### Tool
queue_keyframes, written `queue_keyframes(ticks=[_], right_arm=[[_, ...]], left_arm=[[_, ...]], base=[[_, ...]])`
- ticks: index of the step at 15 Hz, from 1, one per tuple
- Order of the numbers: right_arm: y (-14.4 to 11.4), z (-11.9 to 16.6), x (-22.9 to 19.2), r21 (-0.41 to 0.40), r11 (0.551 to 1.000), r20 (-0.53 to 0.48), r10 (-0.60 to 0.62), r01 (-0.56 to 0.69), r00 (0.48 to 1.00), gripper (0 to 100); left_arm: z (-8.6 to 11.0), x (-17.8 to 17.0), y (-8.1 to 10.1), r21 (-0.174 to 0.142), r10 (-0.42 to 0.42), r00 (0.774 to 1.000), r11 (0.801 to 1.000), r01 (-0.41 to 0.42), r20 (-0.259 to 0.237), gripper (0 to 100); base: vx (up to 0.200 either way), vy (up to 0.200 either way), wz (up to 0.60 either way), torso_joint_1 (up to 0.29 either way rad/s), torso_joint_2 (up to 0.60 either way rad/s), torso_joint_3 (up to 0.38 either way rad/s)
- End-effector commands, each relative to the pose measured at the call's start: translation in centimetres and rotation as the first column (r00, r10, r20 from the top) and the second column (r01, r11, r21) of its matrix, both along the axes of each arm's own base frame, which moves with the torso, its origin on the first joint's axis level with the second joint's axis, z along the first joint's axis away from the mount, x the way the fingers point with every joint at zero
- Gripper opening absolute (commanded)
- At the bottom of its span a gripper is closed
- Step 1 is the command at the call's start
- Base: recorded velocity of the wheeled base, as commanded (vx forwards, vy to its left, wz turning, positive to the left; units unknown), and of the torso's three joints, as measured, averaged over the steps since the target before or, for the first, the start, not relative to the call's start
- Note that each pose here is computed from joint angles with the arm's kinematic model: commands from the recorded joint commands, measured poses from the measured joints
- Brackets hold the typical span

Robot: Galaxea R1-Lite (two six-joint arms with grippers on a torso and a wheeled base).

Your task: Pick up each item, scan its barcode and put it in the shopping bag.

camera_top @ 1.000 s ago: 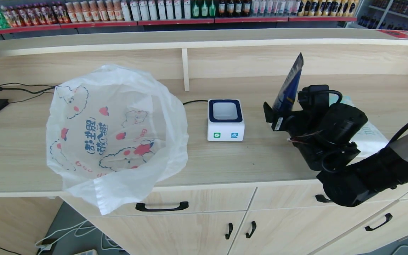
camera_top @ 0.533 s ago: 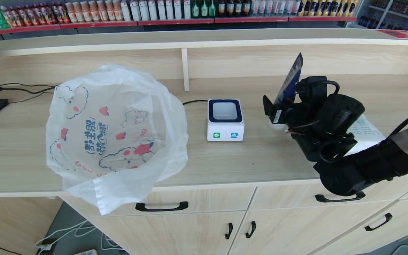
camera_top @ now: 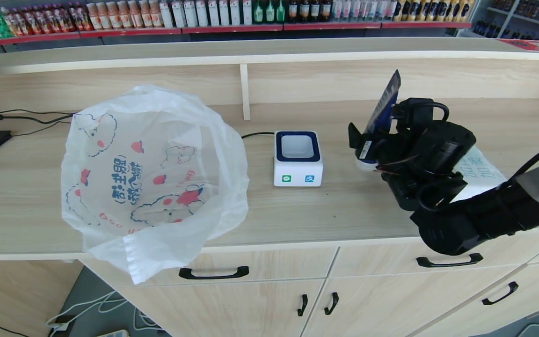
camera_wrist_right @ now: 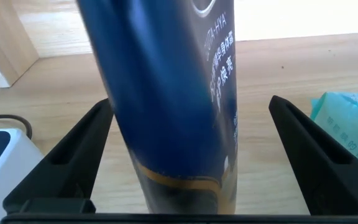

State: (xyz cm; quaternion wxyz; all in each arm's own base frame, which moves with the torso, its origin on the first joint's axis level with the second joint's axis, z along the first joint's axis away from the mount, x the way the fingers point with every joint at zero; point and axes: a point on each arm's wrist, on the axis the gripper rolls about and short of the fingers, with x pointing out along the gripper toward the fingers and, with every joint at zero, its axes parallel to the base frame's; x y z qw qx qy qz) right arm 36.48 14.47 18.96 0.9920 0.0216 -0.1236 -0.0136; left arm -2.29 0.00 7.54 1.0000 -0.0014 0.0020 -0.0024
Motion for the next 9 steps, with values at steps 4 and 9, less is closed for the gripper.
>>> queue_keyframes(ticks=[4,9], right_arm=[[0.39,0.56,-0.04,0.017,1.0,0.019,0.001,-0.001,1.0,100],[0.43,0.49,0.22,0.02,1.0,0.022,-0.002,0.001,1.0,0]], left_arm=[[-0.01,0.0,0.0,0.0,0.0,1.0,1.0,0.0,-0.001,0],[-0.01,0.0,0.0,0.0,0.0,1.0,1.0,0.0,-0.001,0]], base=[[0.0,0.0,0.0,0.0,0.0,0.0],[0.0,0.0,0.0,0.0,0.0,0.0]])
